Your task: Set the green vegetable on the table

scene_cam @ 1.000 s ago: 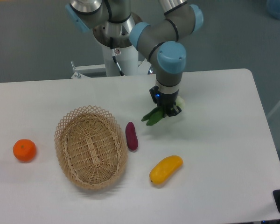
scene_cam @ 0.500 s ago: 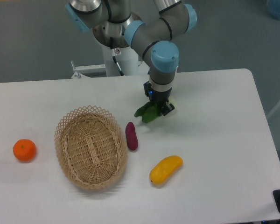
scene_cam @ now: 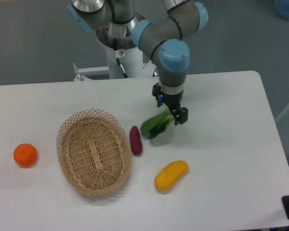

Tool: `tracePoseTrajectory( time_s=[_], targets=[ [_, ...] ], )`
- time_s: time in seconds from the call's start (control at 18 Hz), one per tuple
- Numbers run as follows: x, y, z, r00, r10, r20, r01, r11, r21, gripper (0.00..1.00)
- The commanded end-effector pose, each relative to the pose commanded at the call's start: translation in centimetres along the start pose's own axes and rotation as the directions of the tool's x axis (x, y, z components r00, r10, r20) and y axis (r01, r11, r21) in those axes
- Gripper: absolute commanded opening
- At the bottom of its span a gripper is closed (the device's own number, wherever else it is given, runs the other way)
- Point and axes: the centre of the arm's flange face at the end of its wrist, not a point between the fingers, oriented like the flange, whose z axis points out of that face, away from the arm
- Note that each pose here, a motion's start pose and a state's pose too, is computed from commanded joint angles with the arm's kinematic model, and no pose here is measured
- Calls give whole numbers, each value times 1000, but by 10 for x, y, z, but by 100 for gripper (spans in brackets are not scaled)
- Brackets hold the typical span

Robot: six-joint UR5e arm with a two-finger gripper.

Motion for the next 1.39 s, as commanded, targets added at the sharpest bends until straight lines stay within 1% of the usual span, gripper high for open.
tracePoseTrajectory(
  time_s=[0.06, 0.22, 0.28, 0.39, 0.56, 0.67, 0.78, 1.06, 1.39],
  targets=[
    [-14, 0, -2, 1000, -4, 14, 4, 1000, 0, 100],
    [-54, 2, -10, 995, -77, 56, 77, 997, 6, 100],
    [-66, 2, -7, 995, -79, 58, 79, 997, 6, 100],
    [-83, 2, -13, 994, -82, 66, 81, 997, 7, 100],
    [-111, 4, -20, 996, -87, 22, 87, 996, 2, 100],
    [-129, 8, -20, 994, -104, -22, 104, 995, -4, 100],
    [-148, 10, -21, 991, -126, -49, 126, 992, -9, 100],
    [-175, 13, -10, 985, -160, -70, 159, 987, -14, 100],
    [-177, 18, 1, 980, -178, -84, 176, 984, -33, 100]
  ],
)
